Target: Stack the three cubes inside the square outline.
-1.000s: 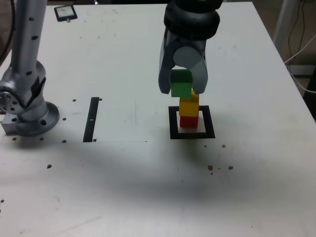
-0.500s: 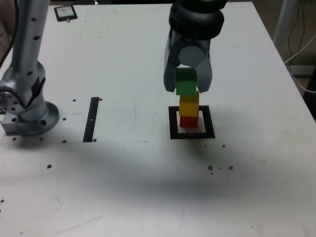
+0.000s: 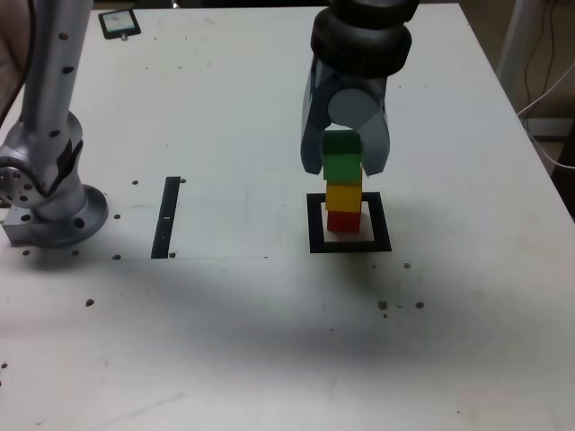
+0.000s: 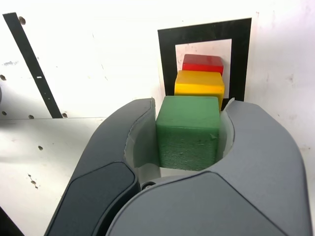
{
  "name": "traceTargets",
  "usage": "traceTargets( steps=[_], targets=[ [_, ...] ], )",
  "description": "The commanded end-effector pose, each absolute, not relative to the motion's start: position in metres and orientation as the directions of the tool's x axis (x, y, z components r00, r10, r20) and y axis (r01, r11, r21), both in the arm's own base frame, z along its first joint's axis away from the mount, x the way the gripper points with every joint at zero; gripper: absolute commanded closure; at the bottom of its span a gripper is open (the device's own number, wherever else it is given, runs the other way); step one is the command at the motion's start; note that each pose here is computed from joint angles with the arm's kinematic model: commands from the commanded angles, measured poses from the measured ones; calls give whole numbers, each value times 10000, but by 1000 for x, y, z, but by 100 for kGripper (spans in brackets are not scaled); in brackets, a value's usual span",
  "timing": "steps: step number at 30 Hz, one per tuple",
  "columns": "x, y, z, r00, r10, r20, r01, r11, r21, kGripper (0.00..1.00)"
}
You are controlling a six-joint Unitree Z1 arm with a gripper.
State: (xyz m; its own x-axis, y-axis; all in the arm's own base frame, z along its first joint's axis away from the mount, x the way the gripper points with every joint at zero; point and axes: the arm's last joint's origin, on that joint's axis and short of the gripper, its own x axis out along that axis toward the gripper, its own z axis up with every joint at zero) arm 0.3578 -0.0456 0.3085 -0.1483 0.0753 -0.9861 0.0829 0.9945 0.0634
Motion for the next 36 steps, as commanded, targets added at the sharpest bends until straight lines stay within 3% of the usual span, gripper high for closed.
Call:
traceTargets(
  steps=[1,7,21,30,36],
  targets=[
    [359,-47,308,-1468,704,-9867,876,9945,580,66],
    [358,-48,308,-1512,680,-9862,904,9944,547,61],
    [358,-48,305,-1473,863,-9853,933,9930,730,1],
    [350,-46,312,-1355,901,-9867,932,9926,778,0],
    [321,-42,339,-839,898,-9924,929,9923,819,0]
  ],
)
